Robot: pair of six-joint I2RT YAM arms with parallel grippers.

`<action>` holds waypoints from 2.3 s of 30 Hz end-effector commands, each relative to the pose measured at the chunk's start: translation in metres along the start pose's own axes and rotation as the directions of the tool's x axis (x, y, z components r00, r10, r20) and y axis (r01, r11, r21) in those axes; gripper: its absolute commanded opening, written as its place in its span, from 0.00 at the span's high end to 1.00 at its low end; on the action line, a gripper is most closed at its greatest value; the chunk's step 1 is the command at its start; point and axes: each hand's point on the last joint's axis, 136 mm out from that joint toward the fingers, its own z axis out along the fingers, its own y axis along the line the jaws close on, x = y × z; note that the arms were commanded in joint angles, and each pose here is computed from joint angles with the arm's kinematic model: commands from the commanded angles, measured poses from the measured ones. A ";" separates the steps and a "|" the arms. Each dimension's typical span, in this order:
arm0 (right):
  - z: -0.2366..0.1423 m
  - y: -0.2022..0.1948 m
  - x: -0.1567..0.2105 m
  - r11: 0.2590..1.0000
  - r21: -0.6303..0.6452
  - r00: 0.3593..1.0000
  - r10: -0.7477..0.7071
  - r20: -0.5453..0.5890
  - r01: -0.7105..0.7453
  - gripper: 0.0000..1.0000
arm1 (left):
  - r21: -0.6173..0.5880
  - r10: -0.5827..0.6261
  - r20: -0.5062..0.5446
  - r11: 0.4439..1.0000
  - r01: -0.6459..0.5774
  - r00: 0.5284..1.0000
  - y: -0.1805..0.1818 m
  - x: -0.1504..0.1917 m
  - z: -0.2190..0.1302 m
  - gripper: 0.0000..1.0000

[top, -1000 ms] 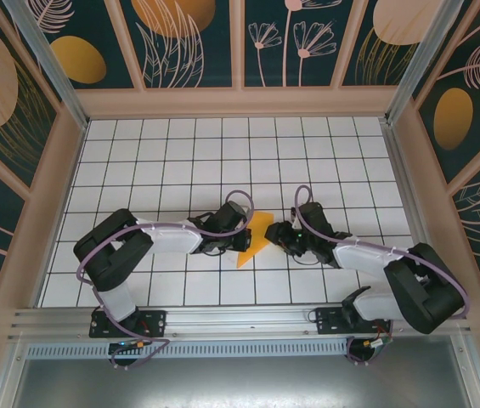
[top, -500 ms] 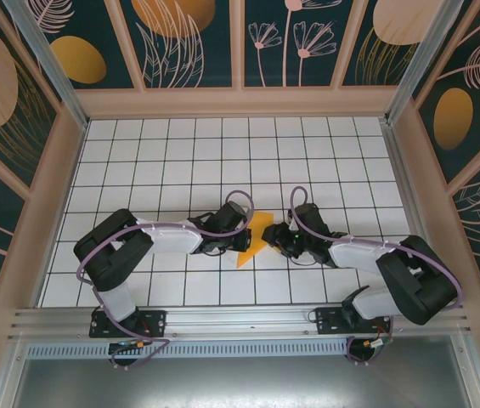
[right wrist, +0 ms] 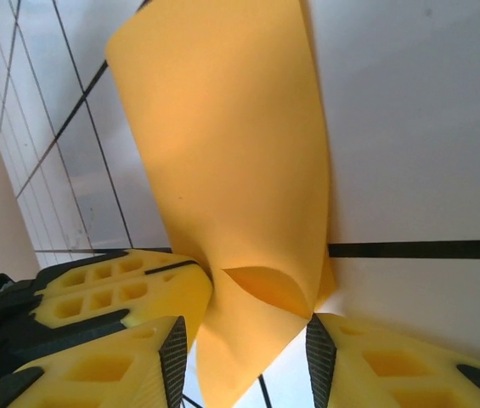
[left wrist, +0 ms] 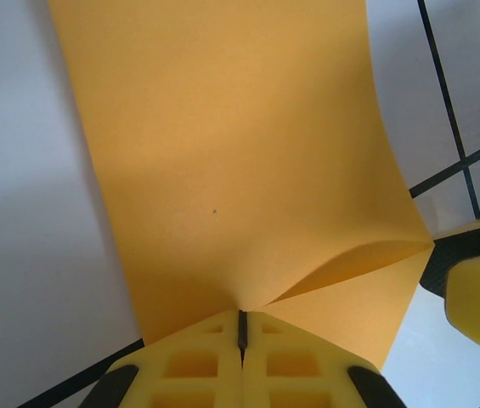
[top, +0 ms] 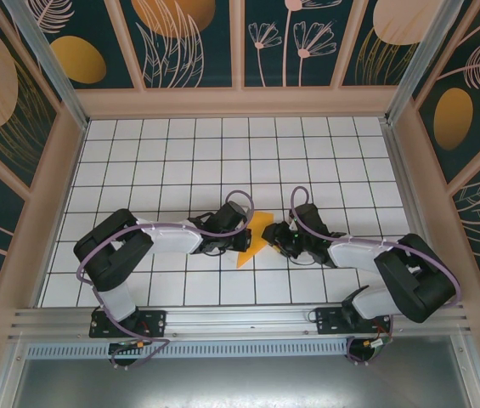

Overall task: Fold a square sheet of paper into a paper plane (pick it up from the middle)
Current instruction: Fourth fold the wing at the center of the table.

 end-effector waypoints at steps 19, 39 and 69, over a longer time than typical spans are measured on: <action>0.009 0.025 0.010 0.978 -0.136 0.985 -0.165 -0.056 0.156 0.63 | -0.026 0.001 0.079 1.000 0.001 0.997 -0.002 -0.019 -0.022 0.90; 0.025 0.039 -0.001 0.981 -0.137 0.988 -0.146 -0.053 0.138 0.84 | 0.035 -0.015 0.179 0.999 0.009 0.984 -0.017 -0.004 -0.064 0.63; 0.027 0.042 -0.006 0.978 -0.126 0.975 0.182 0.126 -0.167 0.94 | -0.141 0.127 0.241 0.985 -0.095 0.962 -0.010 0.002 -0.062 0.51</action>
